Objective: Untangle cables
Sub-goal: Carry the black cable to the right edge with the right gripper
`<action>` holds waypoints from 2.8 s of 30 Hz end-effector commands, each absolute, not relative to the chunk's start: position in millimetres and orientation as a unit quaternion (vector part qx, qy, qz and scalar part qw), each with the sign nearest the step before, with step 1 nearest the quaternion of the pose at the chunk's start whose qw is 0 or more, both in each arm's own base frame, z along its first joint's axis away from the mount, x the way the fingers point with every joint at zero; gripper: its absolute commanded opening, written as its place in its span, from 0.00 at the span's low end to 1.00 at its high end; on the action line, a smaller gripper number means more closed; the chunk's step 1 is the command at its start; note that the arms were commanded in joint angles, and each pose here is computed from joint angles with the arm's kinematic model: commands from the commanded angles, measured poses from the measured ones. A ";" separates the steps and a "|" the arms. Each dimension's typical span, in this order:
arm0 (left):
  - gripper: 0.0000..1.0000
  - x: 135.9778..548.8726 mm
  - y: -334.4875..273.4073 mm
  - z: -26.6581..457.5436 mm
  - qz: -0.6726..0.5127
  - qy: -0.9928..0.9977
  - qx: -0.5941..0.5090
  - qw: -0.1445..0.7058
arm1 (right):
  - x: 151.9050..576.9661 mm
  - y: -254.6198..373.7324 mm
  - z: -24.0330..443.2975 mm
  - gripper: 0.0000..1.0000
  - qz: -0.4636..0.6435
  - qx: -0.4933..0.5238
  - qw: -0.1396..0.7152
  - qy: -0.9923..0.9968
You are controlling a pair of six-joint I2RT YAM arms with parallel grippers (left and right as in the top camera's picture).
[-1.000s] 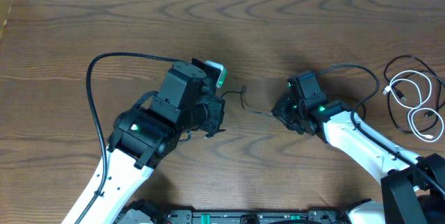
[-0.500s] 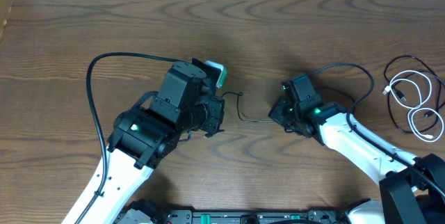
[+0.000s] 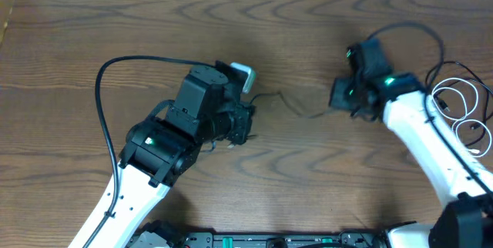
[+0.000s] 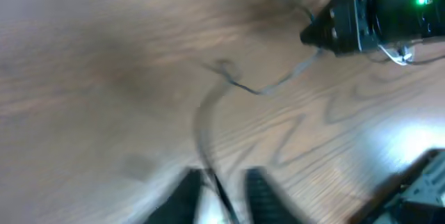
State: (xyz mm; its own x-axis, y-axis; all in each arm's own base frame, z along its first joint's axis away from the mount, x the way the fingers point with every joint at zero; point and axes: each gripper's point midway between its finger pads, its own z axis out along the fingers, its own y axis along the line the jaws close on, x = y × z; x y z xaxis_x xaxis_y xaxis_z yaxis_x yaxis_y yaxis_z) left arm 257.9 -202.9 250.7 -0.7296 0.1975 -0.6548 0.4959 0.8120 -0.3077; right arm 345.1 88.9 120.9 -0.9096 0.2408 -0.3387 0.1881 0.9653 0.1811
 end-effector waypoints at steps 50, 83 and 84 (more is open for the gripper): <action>0.69 244.7 -211.9 254.9 -0.275 0.894 0.207 0.288 | 351.7 -249.5 482.8 0.01 -0.258 0.429 0.587 0.636; 0.68 241.5 -209.9 251.4 -0.272 0.898 0.206 0.279 | 379.4 -204.9 215.5 0.23 -0.145 0.341 0.180 0.911; 0.68 241.5 -209.9 251.4 -0.272 0.898 0.206 0.279 | 380.0 -202.6 210.5 0.30 -0.138 0.339 0.173 0.914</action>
